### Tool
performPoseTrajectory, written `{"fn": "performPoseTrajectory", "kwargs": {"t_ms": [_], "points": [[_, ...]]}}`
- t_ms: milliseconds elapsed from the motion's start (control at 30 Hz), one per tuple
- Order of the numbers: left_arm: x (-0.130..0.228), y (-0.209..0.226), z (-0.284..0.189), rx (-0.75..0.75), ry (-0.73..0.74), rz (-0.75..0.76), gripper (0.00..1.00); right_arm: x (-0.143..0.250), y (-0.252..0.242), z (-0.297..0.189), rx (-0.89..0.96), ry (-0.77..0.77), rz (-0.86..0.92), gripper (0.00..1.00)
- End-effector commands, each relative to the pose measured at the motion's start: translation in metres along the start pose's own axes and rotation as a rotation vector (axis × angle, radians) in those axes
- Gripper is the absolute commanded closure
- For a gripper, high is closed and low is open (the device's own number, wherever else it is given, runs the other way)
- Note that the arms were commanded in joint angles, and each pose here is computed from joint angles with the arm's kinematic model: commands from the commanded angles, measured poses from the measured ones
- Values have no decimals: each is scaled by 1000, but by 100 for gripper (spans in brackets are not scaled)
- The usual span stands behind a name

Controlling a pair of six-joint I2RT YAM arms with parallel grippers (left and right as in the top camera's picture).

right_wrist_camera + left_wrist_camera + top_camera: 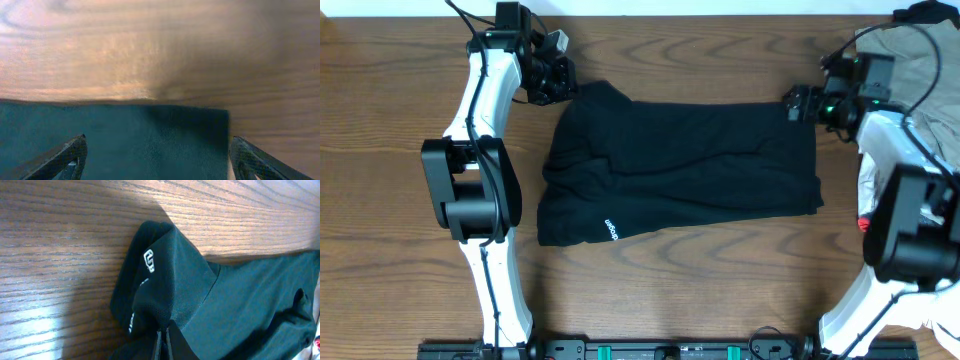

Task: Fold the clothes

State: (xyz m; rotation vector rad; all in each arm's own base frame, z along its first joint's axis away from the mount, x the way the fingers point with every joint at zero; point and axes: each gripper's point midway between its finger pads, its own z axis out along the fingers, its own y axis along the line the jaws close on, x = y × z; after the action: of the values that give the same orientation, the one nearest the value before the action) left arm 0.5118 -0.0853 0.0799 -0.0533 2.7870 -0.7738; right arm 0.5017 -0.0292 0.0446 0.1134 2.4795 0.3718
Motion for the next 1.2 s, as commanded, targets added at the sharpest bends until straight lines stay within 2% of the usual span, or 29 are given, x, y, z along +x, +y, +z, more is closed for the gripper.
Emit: {"fn": "performPoseTrajectory", "kwargs": {"t_ms": [0, 433, 867, 900, 1000, 1100, 1167], "points": [[-2, -4, -7, -7, -11, 25, 94, 8, -2, 16, -44, 12, -7, 10], [-1, 3, -7, -52, -8, 23, 94, 10, -35, 25, 8, -5, 21, 7], [-1, 3, -7, -52, -9, 24, 94, 24, -26, 44, -40, 23, 16, 7], [-1, 3, -7, -52, -9, 24, 94, 26, -25, 47, -47, 26, 16, 9], [-1, 3, -7, -52, -9, 24, 94, 31, -24, 54, -66, 35, 32, 35], [-1, 3, -7, -52, -9, 24, 93, 32, -24, 54, -66, 37, 33, 64], [-1, 3, -7, -52, -9, 23, 94, 32, -25, 54, -66, 36, 32, 86]]}}
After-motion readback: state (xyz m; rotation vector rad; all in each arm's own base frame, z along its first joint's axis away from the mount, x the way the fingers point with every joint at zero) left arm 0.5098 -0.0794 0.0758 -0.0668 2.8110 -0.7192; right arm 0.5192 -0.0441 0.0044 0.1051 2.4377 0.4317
